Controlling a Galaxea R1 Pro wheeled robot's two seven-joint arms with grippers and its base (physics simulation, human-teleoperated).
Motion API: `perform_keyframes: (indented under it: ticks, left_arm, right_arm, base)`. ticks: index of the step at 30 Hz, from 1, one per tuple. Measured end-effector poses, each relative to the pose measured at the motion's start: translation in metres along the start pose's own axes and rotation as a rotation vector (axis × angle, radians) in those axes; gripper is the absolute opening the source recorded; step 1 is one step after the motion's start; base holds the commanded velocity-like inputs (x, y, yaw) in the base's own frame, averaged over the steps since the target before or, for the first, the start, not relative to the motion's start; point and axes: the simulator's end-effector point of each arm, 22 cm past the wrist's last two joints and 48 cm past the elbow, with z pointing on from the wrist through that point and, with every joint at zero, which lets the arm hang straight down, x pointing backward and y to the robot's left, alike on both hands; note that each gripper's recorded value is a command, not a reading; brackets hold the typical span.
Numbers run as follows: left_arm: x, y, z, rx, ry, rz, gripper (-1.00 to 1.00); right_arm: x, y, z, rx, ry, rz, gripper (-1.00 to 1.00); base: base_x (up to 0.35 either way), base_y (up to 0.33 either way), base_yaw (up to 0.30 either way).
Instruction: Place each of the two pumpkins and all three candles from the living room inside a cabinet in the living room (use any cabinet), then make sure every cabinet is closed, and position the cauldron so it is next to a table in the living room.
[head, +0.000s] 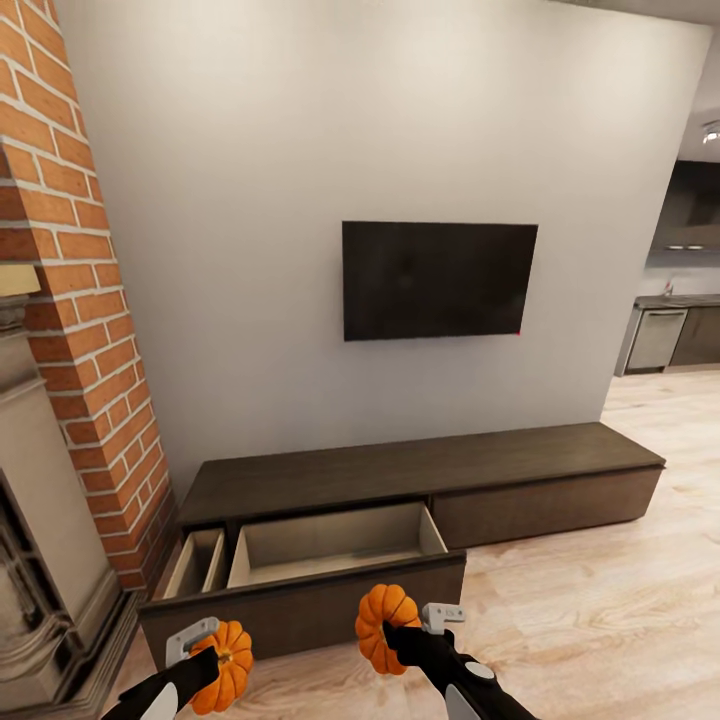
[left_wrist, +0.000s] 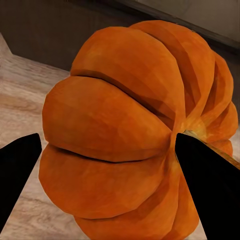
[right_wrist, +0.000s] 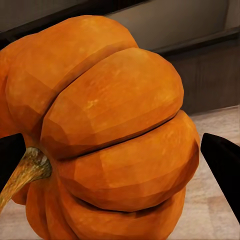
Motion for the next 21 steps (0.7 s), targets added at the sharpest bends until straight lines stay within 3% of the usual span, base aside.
perform_keyframes:
  ticks: [13,18,21]
  left_arm:
    - [-0.017,-0.006,-0.017,0.004,0.023,0.000,-1.00]
    - [-0.063,-0.055,-0.041,0.099,0.071,0.039,-1.00]
    - [-0.095,-0.073,-0.060,0.121,0.066,0.077,-1.00]
  right_arm:
    - [-0.018,0.007,-0.013,-0.001,0.011,-0.001,-1.00]
    - [0.004,0.023,-0.021,-0.026,0.184,0.006,-1.00]
    - [-0.018,0.041,-0.029,-0.062,0.221,0.019,-1.00]
  base:
    - [0.000,0.000,0.000]
    - [0.000,0.000,0.000]
    - [0.000,0.000,0.000]
